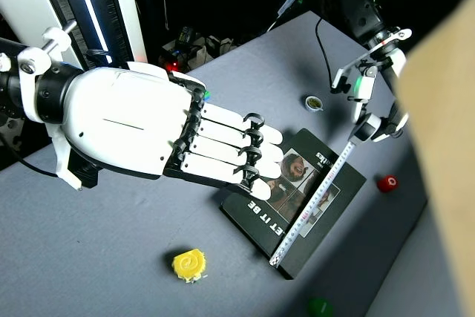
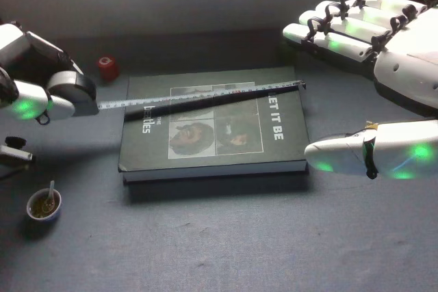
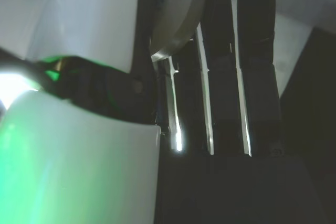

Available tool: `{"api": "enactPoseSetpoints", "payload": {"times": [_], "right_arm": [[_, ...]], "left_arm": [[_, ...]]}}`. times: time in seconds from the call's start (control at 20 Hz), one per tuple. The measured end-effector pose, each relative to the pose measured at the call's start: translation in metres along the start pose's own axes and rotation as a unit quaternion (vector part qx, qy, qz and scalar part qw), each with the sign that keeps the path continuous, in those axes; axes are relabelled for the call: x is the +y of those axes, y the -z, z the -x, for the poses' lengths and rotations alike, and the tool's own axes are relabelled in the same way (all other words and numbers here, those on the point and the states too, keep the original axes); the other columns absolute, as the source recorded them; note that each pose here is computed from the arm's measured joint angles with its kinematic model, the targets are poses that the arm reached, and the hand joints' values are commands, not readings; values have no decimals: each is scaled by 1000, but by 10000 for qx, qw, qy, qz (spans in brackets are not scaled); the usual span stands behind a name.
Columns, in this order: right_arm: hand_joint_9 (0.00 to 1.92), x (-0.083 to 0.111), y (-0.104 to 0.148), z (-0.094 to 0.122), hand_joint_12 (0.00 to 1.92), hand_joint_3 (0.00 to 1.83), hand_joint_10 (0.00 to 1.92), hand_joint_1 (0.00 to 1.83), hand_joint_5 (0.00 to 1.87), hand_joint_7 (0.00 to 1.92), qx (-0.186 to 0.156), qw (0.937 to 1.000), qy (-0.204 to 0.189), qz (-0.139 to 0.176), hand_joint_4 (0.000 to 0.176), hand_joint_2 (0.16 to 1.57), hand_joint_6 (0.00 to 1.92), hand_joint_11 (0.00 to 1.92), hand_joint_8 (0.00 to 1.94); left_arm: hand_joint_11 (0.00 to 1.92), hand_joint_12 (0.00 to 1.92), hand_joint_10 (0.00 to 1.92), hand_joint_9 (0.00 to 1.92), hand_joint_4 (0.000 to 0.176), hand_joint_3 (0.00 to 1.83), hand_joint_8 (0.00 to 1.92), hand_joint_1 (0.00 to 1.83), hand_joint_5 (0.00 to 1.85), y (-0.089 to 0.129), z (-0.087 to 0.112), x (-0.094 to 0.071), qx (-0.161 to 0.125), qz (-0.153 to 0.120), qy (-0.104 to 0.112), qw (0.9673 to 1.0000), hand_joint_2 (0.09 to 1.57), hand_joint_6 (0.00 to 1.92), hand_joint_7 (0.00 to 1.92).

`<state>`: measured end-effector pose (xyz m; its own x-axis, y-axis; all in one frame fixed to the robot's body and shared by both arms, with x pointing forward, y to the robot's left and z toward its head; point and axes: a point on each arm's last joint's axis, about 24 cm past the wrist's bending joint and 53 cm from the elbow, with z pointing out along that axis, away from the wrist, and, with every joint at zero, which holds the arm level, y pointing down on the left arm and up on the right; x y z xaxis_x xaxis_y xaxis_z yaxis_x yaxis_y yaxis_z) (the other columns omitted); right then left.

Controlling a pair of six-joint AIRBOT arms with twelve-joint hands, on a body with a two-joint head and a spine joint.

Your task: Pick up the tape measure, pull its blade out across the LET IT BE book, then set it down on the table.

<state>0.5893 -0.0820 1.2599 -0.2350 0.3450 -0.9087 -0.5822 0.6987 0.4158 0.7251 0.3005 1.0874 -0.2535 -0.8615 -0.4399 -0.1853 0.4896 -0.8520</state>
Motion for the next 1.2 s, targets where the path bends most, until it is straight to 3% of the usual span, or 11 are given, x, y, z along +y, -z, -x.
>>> {"api": "enactPoseSetpoints", "payload": {"times": [0.45, 0.6, 0.9, 1.2], "right_arm": [[0, -1, 1, -3, 341, 7, 0, 0, 0, 0, 48, 10000, 24, -13, 0, 1070, 0, 0, 0], [0, -1, 1, -3, 429, 3, 0, 0, 0, 0, 48, 10000, 24, -13, 0, 1067, 0, 0, 0], [0, -1, 1, -3, 437, 6, 0, 5, 0, 0, 48, 10000, 51, -13, 0, 1076, 0, 0, 0], [0, -14, 6, -5, 434, 8, 0, 0, 0, 0, 80, 9997, 167, -185, 0, 1084, 0, 0, 0]], "left_arm": [[743, 1111, 1203, 908, 0, 0, 675, 1386, 980, -1, -8, 4, 183, -46, -397, 9990, 1079, 873, 1169], [817, 1003, 1158, 937, 0, 0, 694, 1389, 1054, -3, -12, 5, 216, -56, -445, 9988, 1064, 737, 1168], [828, 977, 1147, 943, 0, 0, 723, 1390, 1041, -2, -12, 6, 222, -49, -456, 9987, 1066, 745, 1159], [820, 1012, 1166, 944, 0, 0, 764, 1388, 1020, -2, -13, 6, 232, -58, -481, 9986, 1072, 761, 1132]]}}
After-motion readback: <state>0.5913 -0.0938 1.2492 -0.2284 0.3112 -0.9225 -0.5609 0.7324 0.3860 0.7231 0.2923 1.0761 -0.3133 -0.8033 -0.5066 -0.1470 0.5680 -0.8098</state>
